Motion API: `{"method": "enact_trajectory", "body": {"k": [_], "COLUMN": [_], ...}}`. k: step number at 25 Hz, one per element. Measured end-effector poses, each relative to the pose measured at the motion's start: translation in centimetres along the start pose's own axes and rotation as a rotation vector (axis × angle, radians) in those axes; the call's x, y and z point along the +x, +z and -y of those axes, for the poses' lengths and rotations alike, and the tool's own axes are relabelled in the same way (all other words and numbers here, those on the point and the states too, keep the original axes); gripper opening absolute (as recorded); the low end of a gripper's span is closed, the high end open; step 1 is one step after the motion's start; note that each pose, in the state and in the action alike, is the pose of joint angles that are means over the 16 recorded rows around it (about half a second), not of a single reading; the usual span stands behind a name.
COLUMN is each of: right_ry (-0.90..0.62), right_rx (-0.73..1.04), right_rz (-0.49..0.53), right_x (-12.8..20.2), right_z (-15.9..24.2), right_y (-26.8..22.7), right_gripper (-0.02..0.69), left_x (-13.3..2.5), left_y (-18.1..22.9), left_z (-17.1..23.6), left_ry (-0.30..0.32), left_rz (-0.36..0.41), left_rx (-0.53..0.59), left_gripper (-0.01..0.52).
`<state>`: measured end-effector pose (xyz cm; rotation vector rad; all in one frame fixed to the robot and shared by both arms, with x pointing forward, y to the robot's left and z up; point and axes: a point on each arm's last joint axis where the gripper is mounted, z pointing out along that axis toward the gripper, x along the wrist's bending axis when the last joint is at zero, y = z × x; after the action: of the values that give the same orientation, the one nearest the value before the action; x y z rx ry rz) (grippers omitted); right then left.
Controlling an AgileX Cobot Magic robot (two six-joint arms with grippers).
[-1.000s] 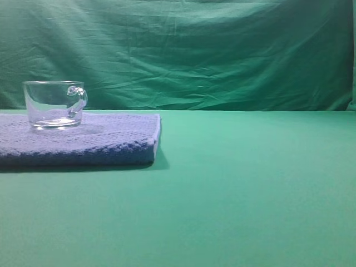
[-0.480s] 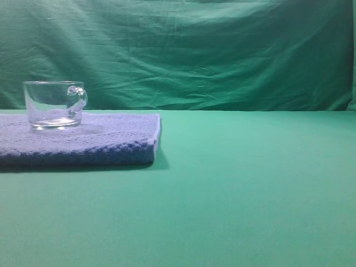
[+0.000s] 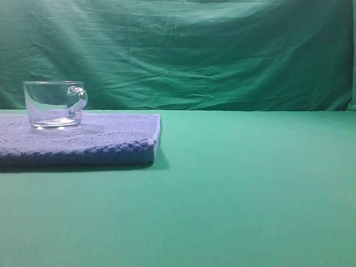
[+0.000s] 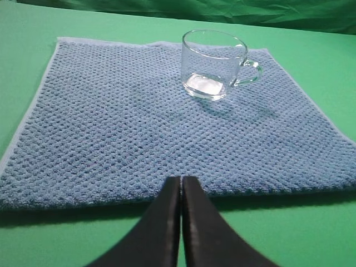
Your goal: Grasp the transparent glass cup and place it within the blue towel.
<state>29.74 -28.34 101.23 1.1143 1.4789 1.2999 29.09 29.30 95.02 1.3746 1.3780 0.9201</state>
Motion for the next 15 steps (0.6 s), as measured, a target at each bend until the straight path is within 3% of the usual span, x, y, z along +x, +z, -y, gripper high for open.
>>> {"method": "enact_trajectory", "body": {"k": [6, 15], "right_ry": [0.001, -0.005], "right_rx": [0.025, 0.152], "right_rz": [0.104, 0.124], "right_x": [-0.4, -0.5], "right_z": [3.3, 6.1], "right_y": [-0.2, -0.1], "right_gripper": [0.0, 0.0], "left_x": [0.0, 0.0], "left_y": [0.0, 0.0], "left_z": [0.0, 0.0], "left_ry": [0.0, 0.0], "left_rz": [0.0, 0.0], "left_rx": [0.0, 0.0], "left_gripper": [0.0, 0.0]}}
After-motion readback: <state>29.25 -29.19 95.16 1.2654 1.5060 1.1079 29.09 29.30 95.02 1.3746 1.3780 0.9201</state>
